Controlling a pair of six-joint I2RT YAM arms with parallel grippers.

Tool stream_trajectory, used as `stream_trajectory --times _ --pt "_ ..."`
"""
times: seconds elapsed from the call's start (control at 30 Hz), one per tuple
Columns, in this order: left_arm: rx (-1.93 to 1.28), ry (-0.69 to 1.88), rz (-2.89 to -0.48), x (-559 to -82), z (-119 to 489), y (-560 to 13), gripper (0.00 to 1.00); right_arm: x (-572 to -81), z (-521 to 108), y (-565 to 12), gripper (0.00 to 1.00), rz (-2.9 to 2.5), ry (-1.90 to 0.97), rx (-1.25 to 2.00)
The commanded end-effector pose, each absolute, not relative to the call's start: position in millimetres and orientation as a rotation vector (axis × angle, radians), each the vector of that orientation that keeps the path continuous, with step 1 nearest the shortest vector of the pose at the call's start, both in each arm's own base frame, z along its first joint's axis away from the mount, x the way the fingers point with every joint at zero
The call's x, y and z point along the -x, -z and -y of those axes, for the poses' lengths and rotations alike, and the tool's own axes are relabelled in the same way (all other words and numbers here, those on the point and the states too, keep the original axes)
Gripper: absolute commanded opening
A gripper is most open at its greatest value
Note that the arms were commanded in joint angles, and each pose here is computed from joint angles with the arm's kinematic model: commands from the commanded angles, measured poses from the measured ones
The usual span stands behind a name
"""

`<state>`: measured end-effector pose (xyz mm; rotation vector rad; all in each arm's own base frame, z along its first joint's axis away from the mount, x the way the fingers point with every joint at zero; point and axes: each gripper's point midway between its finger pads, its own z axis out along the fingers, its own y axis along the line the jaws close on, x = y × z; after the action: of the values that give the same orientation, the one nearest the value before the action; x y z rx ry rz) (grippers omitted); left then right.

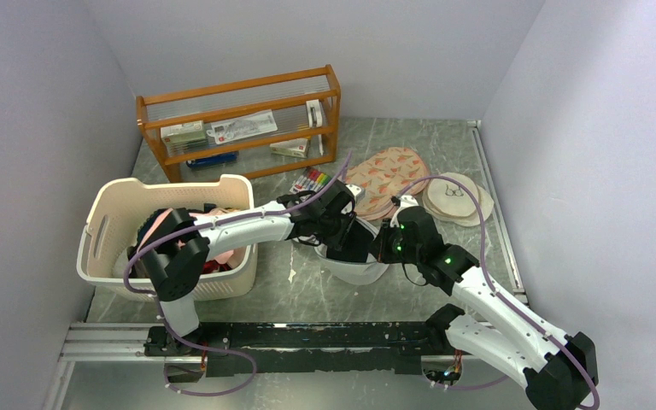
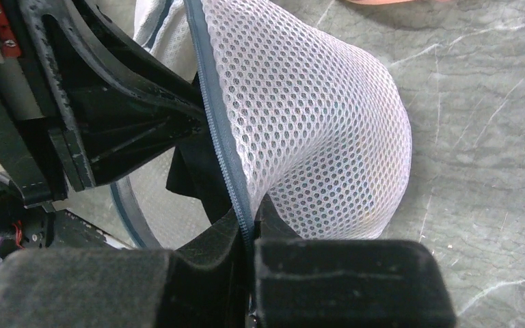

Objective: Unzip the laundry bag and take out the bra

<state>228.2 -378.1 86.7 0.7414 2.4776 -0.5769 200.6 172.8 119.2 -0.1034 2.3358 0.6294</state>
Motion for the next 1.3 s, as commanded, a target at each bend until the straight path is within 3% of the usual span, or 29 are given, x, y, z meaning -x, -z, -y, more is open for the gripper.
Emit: stream_trajectory --times 0.0,0.13,0.57,0.7,1.27 --pt "-0.727 0.683 -2.397 -227.6 388.6 -115.5 0.24 -201.7 -174.2 -125.4 0.00 -2.314 -0.647 0.104" --pt "-0.716 0.737 -2.345 -225.0 388.5 -136.3 0.07 -202.2 -173.6 -124.9 0.00 -2.316 -0.640 0.103" --pt "-0.699 0.797 -2.274 -217.2 379.8 -167.8 0.07 -203.0 -172.7 -130.7 0.00 -2.296 -0.642 0.103" --pt "-0.661 0.863 -2.209 -216.5 382.1 -196.4 0.07 -202.9 -172.2 -130.4 0.00 -2.295 -0.641 0.097" --pt "-0.404 0.644 -1.977 -238.6 305.0 -324.0 0.07 -202.3 -170.8 -125.6 0.00 -2.306 -0.629 0.095"
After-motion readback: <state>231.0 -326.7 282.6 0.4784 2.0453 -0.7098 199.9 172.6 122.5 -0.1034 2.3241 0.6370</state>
